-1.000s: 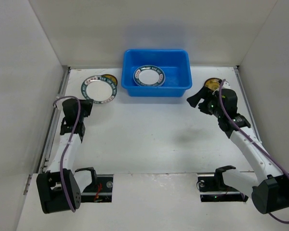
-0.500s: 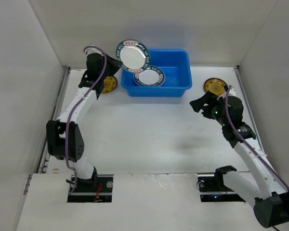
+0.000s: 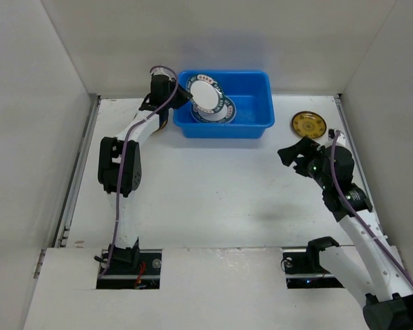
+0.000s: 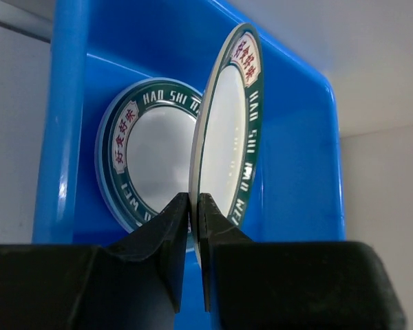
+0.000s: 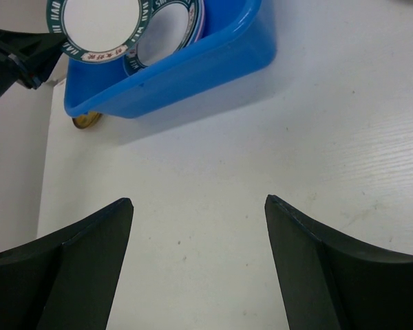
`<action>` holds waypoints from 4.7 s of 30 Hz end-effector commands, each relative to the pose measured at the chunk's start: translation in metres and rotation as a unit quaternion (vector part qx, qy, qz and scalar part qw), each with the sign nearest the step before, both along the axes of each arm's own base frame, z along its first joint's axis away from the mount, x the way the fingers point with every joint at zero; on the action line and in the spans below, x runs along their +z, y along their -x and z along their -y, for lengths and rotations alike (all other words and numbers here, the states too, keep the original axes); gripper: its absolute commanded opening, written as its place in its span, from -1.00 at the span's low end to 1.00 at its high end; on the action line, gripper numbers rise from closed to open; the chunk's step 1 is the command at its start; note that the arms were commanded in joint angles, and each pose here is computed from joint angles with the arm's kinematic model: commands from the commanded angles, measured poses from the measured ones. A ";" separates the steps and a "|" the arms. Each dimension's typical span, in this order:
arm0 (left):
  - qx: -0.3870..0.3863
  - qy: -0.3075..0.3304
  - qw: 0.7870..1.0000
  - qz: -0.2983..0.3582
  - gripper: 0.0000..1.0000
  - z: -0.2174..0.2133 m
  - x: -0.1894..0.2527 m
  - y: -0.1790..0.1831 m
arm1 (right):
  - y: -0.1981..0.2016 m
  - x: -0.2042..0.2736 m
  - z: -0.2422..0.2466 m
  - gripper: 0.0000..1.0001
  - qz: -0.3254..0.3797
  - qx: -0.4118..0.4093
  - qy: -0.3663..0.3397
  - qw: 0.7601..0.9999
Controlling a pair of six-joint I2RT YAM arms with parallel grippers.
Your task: Place the plates into the plastic bin on the countertop
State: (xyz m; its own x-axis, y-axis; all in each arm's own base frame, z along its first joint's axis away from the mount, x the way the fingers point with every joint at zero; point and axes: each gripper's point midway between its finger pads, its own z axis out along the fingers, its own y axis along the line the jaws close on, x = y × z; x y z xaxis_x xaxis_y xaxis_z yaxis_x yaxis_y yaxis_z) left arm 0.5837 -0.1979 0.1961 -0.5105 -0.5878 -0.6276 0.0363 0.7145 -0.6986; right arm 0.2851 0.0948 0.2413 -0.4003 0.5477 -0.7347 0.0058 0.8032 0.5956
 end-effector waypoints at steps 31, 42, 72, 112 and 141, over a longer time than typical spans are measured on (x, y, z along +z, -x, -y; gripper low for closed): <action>-0.054 -0.081 0.991 0.089 0.78 0.032 0.056 -0.003 | 0.001 0.000 0.016 0.68 0.014 -0.024 -0.009 1.000; -0.031 -0.178 0.976 0.123 0.82 0.004 0.079 0.018 | -0.008 0.004 0.005 0.68 0.020 -0.007 -0.020 1.000; 0.310 0.174 0.922 -0.151 0.54 -0.196 -0.139 0.036 | -0.008 -0.012 0.004 0.67 -0.002 -0.011 -0.038 0.999; -0.002 0.107 0.993 0.057 -0.87 -0.017 0.110 -0.025 | 0.000 -0.005 0.036 0.65 0.030 -0.043 -0.045 0.998; -0.028 -0.105 0.991 0.077 -0.32 0.049 -0.009 -0.060 | 0.044 0.006 0.045 0.67 0.092 -0.052 -0.030 0.994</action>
State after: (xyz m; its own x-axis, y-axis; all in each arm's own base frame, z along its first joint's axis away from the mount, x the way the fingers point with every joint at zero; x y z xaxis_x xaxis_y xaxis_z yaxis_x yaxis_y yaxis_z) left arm 0.6397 -0.2321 0.1383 -0.5099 -0.4378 -0.7405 0.0735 0.8355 -0.5446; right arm 0.2406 0.0540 0.2404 -0.2371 0.6288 -0.7405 -0.0192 0.7591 0.6507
